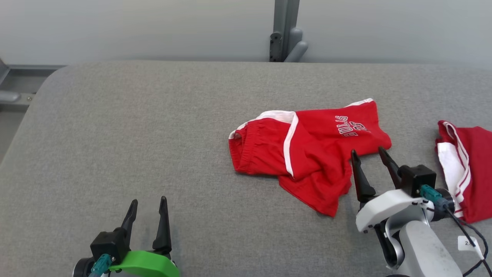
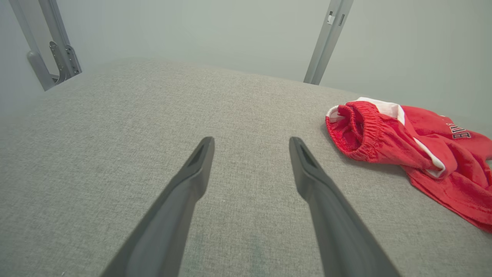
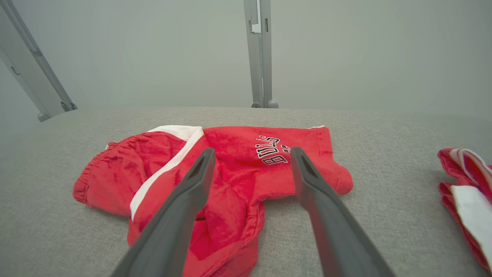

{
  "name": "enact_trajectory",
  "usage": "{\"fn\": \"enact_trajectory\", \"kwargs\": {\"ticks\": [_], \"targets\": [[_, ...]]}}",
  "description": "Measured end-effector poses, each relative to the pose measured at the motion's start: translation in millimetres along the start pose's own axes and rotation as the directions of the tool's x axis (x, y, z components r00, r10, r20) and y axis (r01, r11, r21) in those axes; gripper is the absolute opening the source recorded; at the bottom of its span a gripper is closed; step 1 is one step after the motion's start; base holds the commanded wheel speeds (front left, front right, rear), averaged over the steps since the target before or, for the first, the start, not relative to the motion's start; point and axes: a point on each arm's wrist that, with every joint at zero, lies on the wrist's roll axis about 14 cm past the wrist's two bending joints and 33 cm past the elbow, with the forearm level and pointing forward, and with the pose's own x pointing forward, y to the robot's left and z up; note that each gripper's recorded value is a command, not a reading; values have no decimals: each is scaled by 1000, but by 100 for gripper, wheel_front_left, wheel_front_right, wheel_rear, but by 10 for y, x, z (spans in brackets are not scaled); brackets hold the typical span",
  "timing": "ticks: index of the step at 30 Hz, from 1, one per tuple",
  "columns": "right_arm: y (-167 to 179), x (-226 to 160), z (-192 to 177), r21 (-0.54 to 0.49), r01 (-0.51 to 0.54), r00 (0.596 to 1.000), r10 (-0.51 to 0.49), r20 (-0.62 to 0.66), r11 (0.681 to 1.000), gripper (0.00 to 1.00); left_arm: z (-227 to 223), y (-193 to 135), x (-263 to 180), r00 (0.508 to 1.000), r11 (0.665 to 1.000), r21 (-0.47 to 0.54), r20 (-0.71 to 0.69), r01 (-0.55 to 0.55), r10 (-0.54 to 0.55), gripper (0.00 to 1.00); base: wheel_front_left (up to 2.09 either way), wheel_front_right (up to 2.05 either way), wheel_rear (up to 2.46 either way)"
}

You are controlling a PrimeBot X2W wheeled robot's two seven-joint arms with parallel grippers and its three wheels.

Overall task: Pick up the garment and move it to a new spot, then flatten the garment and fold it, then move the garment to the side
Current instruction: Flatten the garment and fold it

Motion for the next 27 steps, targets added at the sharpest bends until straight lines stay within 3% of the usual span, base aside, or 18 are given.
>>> {"fn": "enact_trajectory", "kwargs": {"ticks": [15,27], "targets": [[-223,-811,36,0,108,994,-108,35,994,100,14,-561,118,983,983,10,2,181,-181,100,0,0,0],[-388,-728,-50,10,148,989,-148,9,989,100,104,-1268,870,922,922,-6,-8,387,-387,100,0,0,0]]}}
